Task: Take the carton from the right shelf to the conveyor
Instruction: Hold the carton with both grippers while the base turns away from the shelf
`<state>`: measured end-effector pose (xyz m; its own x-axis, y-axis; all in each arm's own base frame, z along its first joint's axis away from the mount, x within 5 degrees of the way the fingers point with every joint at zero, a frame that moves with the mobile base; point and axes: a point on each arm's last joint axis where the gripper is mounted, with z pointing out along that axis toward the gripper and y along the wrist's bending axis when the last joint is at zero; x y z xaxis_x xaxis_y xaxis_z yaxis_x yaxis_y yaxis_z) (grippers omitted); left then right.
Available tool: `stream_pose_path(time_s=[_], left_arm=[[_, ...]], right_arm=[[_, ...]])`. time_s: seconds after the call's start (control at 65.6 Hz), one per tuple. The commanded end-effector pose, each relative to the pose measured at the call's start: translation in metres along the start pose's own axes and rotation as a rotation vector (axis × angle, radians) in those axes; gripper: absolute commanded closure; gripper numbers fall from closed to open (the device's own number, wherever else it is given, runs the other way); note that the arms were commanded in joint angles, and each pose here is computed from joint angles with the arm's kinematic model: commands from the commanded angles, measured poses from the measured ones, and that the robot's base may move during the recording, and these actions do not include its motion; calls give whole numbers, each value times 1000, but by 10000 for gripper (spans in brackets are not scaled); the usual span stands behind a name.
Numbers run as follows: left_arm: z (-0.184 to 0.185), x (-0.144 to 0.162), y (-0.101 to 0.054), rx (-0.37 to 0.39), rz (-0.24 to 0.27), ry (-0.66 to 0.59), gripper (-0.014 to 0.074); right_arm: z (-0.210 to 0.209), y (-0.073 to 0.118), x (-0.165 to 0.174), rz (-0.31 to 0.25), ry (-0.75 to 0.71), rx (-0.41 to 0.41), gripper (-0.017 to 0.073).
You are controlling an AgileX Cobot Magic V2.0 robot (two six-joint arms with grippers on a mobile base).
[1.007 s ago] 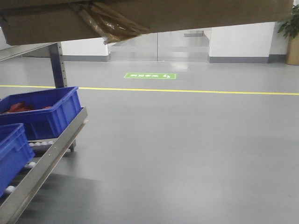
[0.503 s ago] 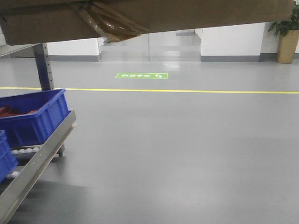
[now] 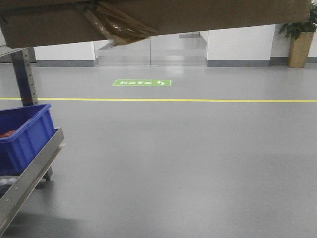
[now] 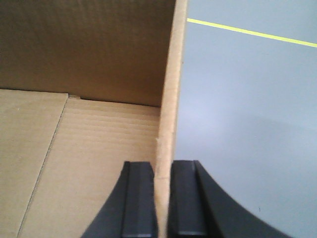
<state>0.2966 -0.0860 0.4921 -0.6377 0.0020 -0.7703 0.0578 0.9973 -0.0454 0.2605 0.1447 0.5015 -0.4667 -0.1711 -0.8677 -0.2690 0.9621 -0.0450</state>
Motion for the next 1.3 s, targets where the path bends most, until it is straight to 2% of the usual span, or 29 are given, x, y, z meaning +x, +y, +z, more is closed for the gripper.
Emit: stream_pose_path(time_s=[0.0, 1.281], left_arm=[[-11, -3, -7, 72, -8, -48, 613], [-11, -4, -6, 71, -9, -57, 613]], right_arm=[[-4, 2, -8, -6, -81, -29, 627], [-5, 2, -8, -6, -88, -31, 627]])
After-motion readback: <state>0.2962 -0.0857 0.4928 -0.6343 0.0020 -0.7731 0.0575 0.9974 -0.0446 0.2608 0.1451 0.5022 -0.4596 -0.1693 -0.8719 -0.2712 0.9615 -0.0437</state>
